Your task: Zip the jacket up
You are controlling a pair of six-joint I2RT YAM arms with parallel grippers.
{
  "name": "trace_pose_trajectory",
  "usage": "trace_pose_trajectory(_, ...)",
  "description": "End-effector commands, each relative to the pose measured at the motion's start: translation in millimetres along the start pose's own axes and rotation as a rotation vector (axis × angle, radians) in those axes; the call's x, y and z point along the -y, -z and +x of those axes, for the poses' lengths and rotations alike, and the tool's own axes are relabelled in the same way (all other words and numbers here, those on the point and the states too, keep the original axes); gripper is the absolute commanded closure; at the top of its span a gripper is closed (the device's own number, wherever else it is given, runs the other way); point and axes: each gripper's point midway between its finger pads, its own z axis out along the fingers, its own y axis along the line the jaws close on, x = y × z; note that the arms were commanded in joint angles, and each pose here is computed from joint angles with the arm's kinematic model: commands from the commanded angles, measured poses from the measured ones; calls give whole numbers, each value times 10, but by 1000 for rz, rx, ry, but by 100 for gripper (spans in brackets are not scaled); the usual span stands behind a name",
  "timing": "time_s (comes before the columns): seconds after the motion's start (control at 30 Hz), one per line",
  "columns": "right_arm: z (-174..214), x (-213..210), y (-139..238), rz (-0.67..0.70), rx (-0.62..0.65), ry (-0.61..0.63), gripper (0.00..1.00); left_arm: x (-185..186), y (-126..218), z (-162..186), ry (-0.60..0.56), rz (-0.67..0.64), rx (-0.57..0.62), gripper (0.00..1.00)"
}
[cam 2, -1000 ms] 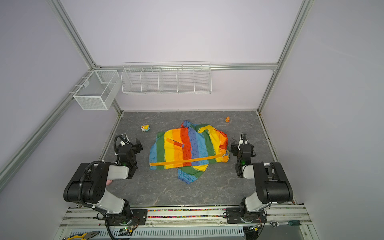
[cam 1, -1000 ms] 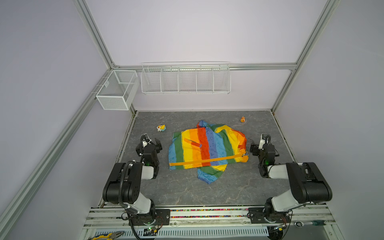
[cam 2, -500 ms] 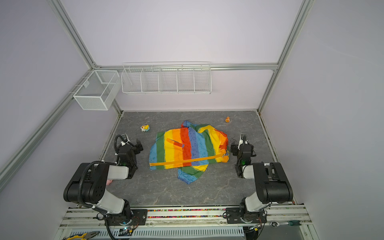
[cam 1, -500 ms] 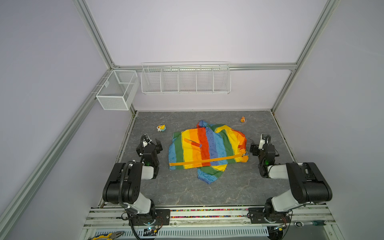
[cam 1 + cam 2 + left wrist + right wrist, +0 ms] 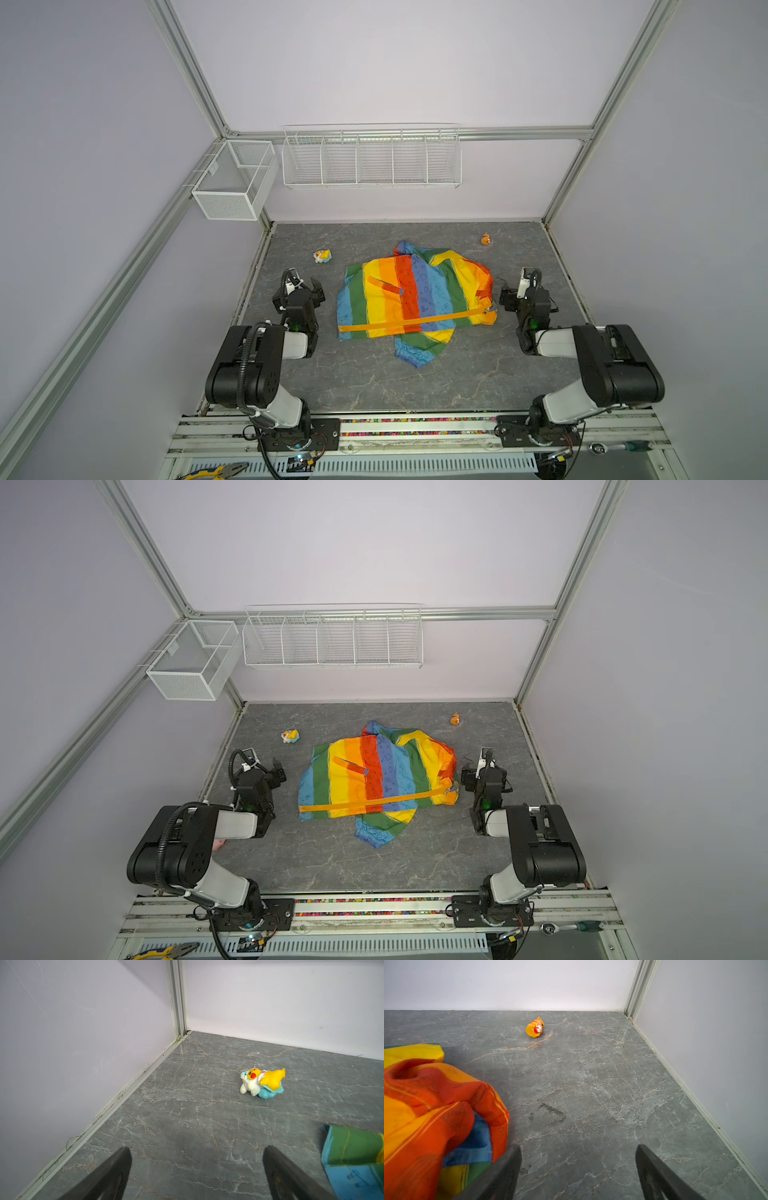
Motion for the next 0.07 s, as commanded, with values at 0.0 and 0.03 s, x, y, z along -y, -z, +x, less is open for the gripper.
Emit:
trace_pose_trajectory(0.0, -71, -10, -8, -12, 13, 10, 12, 11, -18, -90, 19, 3, 19, 1)
trace_pose_trajectory(0.03, -71, -17, 3, -12, 17, 14, 12, 11, -19, -92, 18, 3, 19, 1)
